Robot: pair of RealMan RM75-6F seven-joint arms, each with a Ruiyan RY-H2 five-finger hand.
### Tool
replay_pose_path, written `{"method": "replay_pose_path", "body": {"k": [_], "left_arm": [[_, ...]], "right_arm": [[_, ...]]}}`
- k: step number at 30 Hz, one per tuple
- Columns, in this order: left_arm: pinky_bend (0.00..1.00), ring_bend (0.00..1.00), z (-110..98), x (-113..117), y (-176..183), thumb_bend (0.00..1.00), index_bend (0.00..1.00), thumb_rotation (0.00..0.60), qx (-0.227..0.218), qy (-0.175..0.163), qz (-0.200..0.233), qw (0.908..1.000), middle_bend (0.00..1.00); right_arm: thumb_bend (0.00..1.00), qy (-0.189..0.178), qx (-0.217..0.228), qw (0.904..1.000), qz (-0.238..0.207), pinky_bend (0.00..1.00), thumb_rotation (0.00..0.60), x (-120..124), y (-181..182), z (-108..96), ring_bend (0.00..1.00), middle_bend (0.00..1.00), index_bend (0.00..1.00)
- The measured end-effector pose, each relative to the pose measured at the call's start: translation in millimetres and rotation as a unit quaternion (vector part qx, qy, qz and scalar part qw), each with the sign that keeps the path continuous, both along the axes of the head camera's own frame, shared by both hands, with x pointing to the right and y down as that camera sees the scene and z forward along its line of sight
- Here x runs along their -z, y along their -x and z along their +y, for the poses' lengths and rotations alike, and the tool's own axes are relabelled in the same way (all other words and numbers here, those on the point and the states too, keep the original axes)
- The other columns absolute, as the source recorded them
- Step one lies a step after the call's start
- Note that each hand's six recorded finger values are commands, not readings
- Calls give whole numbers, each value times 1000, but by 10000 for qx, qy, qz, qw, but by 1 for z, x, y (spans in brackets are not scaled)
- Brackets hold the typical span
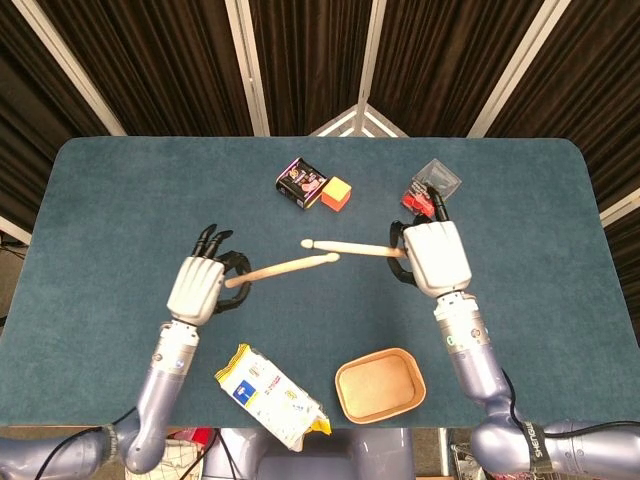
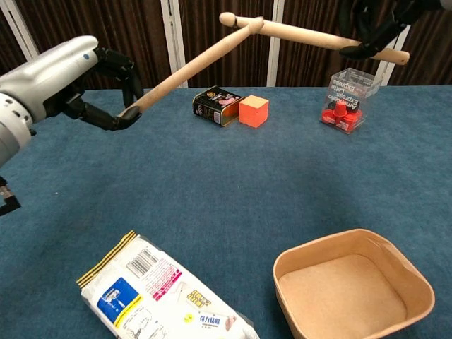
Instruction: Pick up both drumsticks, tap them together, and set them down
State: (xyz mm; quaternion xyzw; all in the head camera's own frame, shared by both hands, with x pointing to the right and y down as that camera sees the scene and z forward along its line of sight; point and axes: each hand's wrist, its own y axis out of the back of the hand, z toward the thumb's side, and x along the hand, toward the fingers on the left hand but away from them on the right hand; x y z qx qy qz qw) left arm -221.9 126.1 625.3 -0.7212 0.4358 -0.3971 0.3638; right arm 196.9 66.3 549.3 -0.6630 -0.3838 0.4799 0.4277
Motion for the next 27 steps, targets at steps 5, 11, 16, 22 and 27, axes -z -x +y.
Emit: {"method": "replay_pose_path", "body": {"k": [5, 11, 16, 22, 27], "left_arm": [[0, 143, 2, -15, 34, 485, 561, 600, -423, -120, -637, 9970, 639], [0, 143, 4, -31, 73, 484, 561, 600, -852, -190, -1423, 9860, 638], [0, 143, 1, -43, 95, 484, 561, 600, -853, -77, -1769, 9805, 639], [0, 143, -7, -63, 112, 484, 562, 600, -799, 208, -1965, 9770, 637], [0, 143, -11, -84, 119, 484, 555, 600, -921, 475, -2170, 9707, 633]], "right_arm": [[493, -145, 119, 9995, 269, 34, 600, -20, -22, 1, 462, 687, 625], [492, -314, 380, 9970, 600, 36, 600, -51, -43, 9, 467, 687, 624], [495, -371, 636, 9936, 855, 36, 600, -76, -52, 19, 469, 687, 627], [494, -340, 866, 9904, 1019, 35, 600, -107, -55, 34, 469, 687, 628], [495, -120, 980, 9889, 1111, 35, 600, -137, -48, 50, 469, 687, 627]]}}
